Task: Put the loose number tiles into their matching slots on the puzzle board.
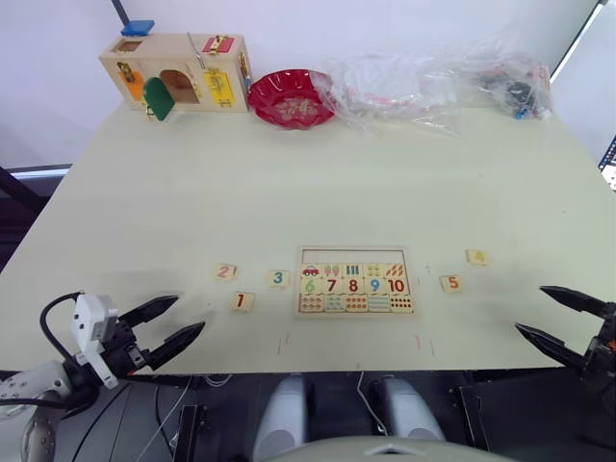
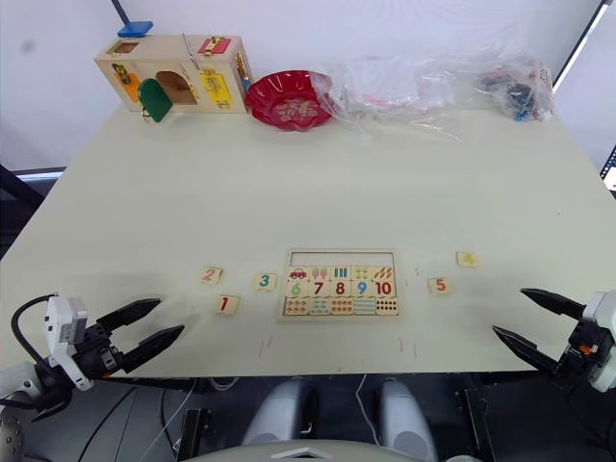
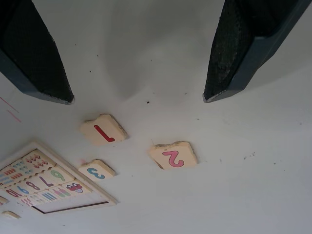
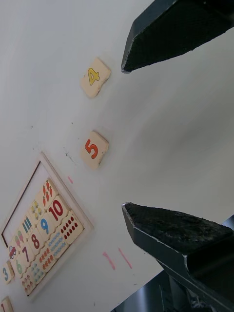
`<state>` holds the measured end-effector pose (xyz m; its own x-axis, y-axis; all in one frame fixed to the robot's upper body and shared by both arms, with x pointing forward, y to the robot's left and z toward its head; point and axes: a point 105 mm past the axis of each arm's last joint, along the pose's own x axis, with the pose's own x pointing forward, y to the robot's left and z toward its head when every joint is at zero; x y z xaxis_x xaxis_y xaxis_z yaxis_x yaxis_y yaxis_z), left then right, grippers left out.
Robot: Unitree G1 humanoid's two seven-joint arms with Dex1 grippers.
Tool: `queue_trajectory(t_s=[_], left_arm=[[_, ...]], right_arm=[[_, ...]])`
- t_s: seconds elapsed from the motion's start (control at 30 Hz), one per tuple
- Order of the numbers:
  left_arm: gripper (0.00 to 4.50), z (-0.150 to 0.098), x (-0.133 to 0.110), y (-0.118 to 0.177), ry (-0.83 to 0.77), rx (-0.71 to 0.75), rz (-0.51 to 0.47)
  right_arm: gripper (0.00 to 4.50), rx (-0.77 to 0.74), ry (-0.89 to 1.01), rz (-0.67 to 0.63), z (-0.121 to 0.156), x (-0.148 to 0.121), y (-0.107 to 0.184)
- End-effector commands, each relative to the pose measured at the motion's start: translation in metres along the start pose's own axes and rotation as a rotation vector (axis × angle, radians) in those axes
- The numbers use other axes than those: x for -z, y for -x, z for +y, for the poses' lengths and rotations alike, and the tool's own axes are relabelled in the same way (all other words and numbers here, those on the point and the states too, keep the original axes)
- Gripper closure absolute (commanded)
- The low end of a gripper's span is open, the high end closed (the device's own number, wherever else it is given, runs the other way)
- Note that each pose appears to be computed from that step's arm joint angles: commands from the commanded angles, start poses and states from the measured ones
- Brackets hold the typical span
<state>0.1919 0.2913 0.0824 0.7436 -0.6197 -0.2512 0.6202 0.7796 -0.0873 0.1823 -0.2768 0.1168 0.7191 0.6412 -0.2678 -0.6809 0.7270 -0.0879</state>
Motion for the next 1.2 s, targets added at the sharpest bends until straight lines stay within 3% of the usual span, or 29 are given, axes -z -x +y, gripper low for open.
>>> queue_trajectory(t_s=[0.03, 0.4, 0.57, 0.7, 0.83, 1.03, 1.1, 1.2], left_arm=[[0.0, -0.002, -0.013, -0.001, -0.034, 0.012, -0.015], [0.0, -0.008, -0.045, -0.014, -0.086, 0.105, -0.069], [0.0, -0.009, -0.062, -0.018, -0.176, 0.209, -0.045], [0.0, -0.009, -0.06, -0.019, -0.237, 0.307, 0.065], [0.0, -0.006, -0.053, -0.019, -0.306, 0.41, 0.186], [0.0, 0.007, -0.05, -0.024, -0.386, 0.514, 0.255], [0.53, 0.005, -0.052, -0.032, -0.399, 0.568, 0.278], [0.56, 0.003, -0.052, -0.04, -0.429, 0.615, 0.302]], right_arm=[[0.05, 0.005, 0.03, -0.022, -0.002, -0.008, 0.003], [0.05, -0.001, 0.117, -0.118, 0.001, -0.027, -0.01], [0.05, -0.122, 0.242, -0.184, 0.021, -0.052, -0.029], [0.05, -0.334, 0.194, -0.21, 0.041, -0.063, -0.029], [0.05, -0.464, 0.207, -0.154, 0.049, -0.058, -0.024], [0.05, -0.464, 0.213, -0.146, 0.049, -0.058, -0.024], [0.0, -0.458, 0.214, -0.146, 0.049, -0.056, -0.024], [0.0, -0.467, 0.211, -0.15, 0.053, -0.056, -0.026]])
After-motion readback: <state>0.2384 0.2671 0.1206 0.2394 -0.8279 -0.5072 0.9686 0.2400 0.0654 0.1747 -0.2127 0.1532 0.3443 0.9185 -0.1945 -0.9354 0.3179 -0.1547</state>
